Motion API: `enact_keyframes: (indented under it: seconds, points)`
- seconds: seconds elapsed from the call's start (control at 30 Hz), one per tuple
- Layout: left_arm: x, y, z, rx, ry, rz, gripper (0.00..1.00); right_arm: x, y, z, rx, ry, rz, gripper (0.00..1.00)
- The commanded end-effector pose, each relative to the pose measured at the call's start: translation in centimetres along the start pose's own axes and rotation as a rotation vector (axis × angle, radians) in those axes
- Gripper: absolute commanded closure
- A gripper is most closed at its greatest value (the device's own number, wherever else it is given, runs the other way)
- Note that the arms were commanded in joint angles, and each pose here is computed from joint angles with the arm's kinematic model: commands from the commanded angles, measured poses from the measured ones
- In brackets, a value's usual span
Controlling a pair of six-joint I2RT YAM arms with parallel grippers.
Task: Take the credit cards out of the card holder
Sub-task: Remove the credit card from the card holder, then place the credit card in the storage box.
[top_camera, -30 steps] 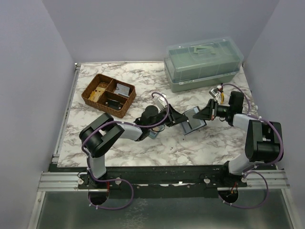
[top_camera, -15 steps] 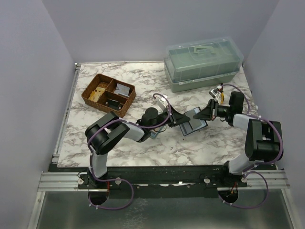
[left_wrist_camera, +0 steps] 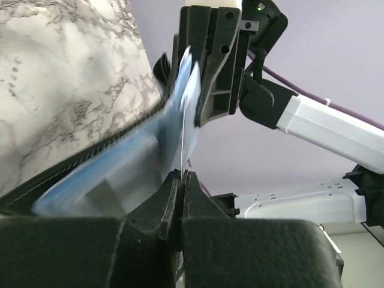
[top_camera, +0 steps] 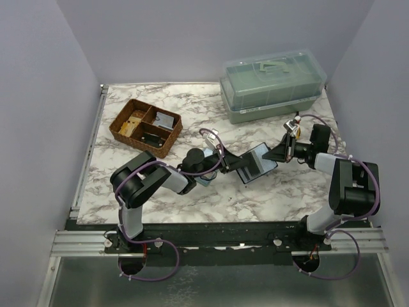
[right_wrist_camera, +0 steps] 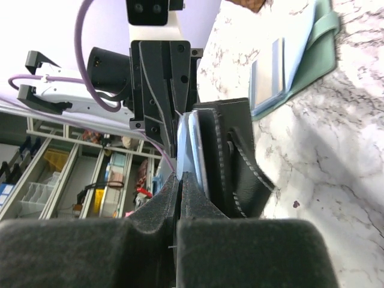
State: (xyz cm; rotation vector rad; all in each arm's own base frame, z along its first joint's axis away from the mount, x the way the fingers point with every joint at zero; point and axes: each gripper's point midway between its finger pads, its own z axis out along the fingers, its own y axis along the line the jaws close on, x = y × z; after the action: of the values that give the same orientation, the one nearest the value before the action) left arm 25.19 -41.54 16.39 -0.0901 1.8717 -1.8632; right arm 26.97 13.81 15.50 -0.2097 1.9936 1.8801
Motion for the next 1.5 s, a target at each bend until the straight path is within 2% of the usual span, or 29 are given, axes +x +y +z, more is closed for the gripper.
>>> enact_keyframes:
  seconds: [0.0, 0.53, 0.8, 1.13, 1.33, 1.47]
  points:
    - [-0.8, -1.4, -1.1, 0.053, -0.001, 0.061, 1.00, -0.5, 0.3, -0.8, -0.008, -0.019, -0.036, 1.00]
    - [-2.2, -0.5, -3.6, 0.006, 0.004, 0.079, 1.00, -0.8, 0.2, -0.8, 0.026, -0.031, -0.092, 1.00]
    - [-5.0, 1.3, -6.2, -0.197, -0.006, 0.096, 1.00, -1.6, -1.2, -1.0, 0.143, -0.038, -0.178, 1.00]
    - [-13.7, 1.7, -13.5, -0.439, -0.190, 0.057, 1.00, -2.2, -2.0, -1.4, 0.235, -0.030, -0.263, 1.00]
    - [-19.5, 2.2, -19.6, -0.587, -0.443, -0.013, 1.00, -2.5, -2.0, -1.6, 0.254, -0.022, -0.290, 1.00]
    - [-21.5, 3.6, -23.0, -0.737, -0.578, -0.053, 1.00, -2.5, -2.0, -1.6, 0.263, -0.014, -0.300, 1.00]
